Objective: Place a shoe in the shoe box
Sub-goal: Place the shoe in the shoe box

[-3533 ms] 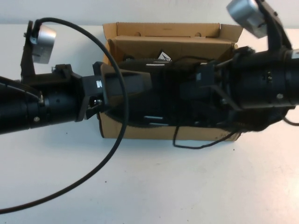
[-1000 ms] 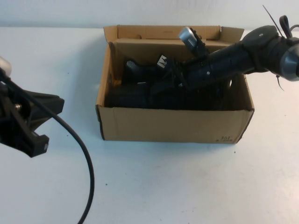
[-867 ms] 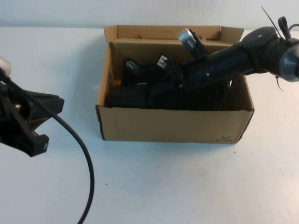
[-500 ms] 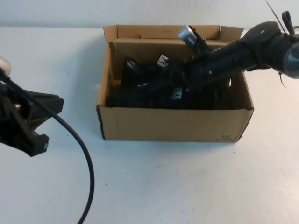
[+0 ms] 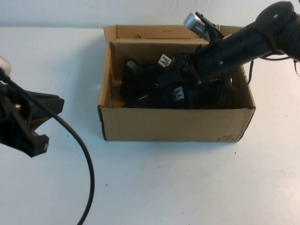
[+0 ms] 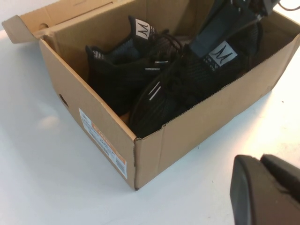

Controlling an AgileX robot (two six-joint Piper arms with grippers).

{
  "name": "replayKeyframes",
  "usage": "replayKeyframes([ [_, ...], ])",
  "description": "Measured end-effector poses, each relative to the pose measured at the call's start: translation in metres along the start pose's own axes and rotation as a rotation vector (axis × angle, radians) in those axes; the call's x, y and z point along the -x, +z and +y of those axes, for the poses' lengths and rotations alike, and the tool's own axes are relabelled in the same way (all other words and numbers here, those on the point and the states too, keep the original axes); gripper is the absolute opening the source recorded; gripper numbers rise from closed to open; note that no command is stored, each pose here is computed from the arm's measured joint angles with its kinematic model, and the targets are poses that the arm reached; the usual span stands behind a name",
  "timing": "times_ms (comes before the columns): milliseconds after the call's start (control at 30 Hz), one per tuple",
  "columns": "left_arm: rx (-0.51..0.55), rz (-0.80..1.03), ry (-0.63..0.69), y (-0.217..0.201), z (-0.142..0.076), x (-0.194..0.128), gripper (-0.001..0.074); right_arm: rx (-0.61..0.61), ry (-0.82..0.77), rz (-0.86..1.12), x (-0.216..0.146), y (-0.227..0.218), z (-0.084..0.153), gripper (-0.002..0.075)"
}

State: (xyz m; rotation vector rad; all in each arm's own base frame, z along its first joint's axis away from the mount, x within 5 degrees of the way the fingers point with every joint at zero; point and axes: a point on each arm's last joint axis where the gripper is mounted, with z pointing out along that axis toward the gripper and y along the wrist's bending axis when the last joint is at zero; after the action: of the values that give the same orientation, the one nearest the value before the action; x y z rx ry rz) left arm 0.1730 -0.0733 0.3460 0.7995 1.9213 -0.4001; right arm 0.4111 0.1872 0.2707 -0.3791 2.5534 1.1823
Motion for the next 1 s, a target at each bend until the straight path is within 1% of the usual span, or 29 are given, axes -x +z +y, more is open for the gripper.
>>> replayKeyframes([
  [133,0.0,0.0,-0.001,0.0,0.0,0.0,-0.0001,0.041,0.063,0.021,-0.002,0.0,0.004,0.0403],
  [267,0.0,0.0,-0.001,0.0,0.0,0.0,-0.0001,0.043,0.096,0.026,-0.002,0.0,0.004,0.0386],
  [367,0.0,0.0,-0.001,0.0,0.0,0.0,-0.0001,-0.009,0.09,0.035,-0.003,-0.001,0.0,0.0378],
  [433,-0.001,-0.001,-0.002,0.0,0.0,0.0,-0.0001,-0.076,0.086,0.049,-0.005,-0.003,-0.005,0.0375],
  [567,-0.001,-0.001,-0.002,0.0,0.0,0.0,-0.0001,-0.156,0.06,0.081,-0.008,-0.004,-0.012,0.0373],
  [667,-0.001,-0.001,-0.002,0.0,0.0,0.0,-0.0001,-0.163,0.053,0.097,-0.009,-0.004,-0.012,0.0372],
  [800,-0.004,0.001,-0.002,0.0,0.0,0.0,-0.0001,-0.161,0.007,0.099,-0.009,-0.005,-0.012,0.0347],
  [867,-0.008,0.004,-0.002,0.0,-0.001,0.0,-0.0001,-0.158,-0.031,0.094,-0.009,-0.008,-0.009,0.0331],
  [1000,-0.012,0.008,-0.001,0.0,-0.001,-0.001,-0.0001,-0.137,-0.094,0.064,-0.008,-0.02,0.005,0.0312],
])
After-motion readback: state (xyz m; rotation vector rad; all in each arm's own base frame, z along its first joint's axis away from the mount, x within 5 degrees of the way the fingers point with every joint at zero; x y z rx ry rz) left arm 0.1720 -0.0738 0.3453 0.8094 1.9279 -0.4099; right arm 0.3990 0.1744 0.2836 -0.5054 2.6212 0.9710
